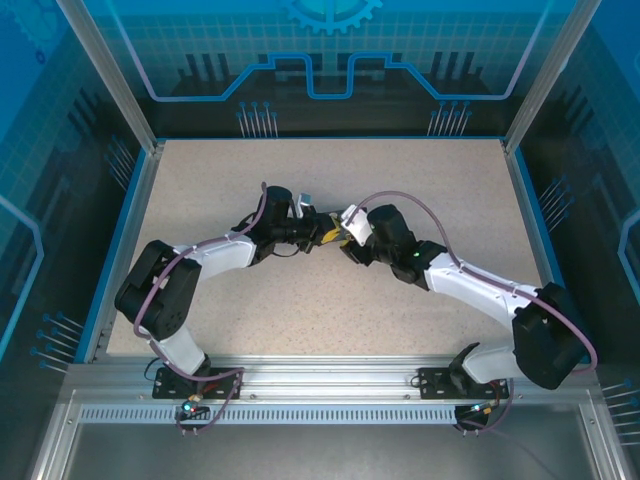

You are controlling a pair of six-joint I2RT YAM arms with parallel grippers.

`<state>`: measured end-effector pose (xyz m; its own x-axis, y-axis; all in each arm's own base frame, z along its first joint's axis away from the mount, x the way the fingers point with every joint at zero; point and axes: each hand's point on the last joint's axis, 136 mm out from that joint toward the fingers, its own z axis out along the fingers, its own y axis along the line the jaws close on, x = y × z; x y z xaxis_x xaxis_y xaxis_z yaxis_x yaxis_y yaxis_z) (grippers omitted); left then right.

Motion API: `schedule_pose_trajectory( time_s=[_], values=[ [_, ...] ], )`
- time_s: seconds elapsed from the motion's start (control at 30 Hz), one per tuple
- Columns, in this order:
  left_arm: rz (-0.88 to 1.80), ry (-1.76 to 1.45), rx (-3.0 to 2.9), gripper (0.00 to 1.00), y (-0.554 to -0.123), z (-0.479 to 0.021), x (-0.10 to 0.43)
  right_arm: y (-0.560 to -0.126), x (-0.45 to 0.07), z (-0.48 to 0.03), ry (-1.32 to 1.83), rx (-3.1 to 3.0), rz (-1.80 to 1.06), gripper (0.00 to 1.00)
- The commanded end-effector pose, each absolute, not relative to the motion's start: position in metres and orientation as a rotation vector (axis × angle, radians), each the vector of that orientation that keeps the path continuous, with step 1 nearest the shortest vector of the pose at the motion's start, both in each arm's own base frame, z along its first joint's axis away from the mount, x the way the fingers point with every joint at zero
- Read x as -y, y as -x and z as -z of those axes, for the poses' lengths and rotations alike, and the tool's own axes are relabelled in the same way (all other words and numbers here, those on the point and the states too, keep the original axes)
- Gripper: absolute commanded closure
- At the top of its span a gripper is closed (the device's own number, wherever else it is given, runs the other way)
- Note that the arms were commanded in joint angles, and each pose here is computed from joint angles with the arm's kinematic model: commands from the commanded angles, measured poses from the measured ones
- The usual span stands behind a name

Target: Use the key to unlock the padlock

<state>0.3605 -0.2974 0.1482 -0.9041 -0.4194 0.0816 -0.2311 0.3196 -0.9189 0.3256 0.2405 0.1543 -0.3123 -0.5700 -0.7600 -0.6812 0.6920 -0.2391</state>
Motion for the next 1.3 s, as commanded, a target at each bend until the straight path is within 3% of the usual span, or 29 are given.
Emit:
schedule_pose_trajectory(
  time_s=[0.0,0.87,1.27],
  values=[
    [1.687,0.530,-2.357,1.00,-0.358,-0.168,0.297,-0.339,-0.250,-0.175,0.924,-1.961,-0.196,0.47],
    [1.714,0.520,-2.349,1.00,-0.359,-0.167,0.300,-0.360,-0.246,-0.152,0.888,-2.026,-0.235,0.52],
    [1.715,0.528,-2.353,1.00,-0.357,-0.162,0.299,-0.367,-0.250,-0.155,0.888,-2.026,-0.256,0.63]
  ],
)
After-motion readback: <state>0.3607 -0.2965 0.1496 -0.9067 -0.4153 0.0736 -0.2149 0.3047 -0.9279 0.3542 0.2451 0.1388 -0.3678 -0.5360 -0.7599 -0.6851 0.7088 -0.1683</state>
